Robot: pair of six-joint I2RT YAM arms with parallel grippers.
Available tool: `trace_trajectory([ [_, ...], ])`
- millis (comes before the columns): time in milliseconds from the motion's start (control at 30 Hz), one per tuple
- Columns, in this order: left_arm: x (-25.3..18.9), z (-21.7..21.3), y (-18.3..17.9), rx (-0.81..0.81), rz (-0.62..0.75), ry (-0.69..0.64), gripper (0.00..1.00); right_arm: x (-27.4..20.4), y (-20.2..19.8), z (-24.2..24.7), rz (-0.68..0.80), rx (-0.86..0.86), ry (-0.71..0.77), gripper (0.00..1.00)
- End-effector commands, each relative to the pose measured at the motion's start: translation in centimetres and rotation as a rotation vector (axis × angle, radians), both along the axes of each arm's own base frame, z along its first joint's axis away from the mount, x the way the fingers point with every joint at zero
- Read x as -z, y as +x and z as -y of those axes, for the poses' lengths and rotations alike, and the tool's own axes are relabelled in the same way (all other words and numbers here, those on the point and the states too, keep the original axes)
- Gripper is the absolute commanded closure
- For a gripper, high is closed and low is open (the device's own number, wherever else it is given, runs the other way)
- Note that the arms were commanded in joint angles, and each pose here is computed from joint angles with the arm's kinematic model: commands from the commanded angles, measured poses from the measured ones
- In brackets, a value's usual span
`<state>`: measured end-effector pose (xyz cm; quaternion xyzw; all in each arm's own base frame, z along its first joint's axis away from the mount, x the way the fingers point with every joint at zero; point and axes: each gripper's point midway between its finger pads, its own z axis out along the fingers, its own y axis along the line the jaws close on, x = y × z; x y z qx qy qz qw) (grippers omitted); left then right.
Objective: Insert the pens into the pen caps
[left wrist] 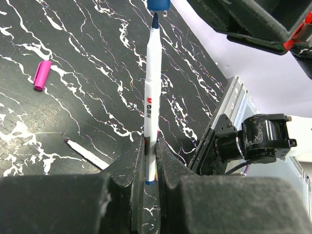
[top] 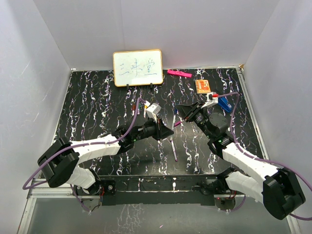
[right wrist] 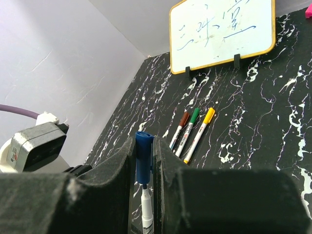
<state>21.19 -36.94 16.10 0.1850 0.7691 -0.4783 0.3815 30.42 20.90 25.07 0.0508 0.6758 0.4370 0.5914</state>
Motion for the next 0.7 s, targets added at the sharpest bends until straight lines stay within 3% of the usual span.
trace_trajectory([
  [0,-2.5,0.4,0.6,-0.011,0.049,-0.051,1.0,-0.9,-0.5,-0.5,0.034,-0.024,0.017,1.0],
  [667,-4.6,-0.4,1.1,-0.058,0.097,-0.078,1.0,1.5,-1.4,-1.0,-0.015,-0.065,-0.038,1.0],
])
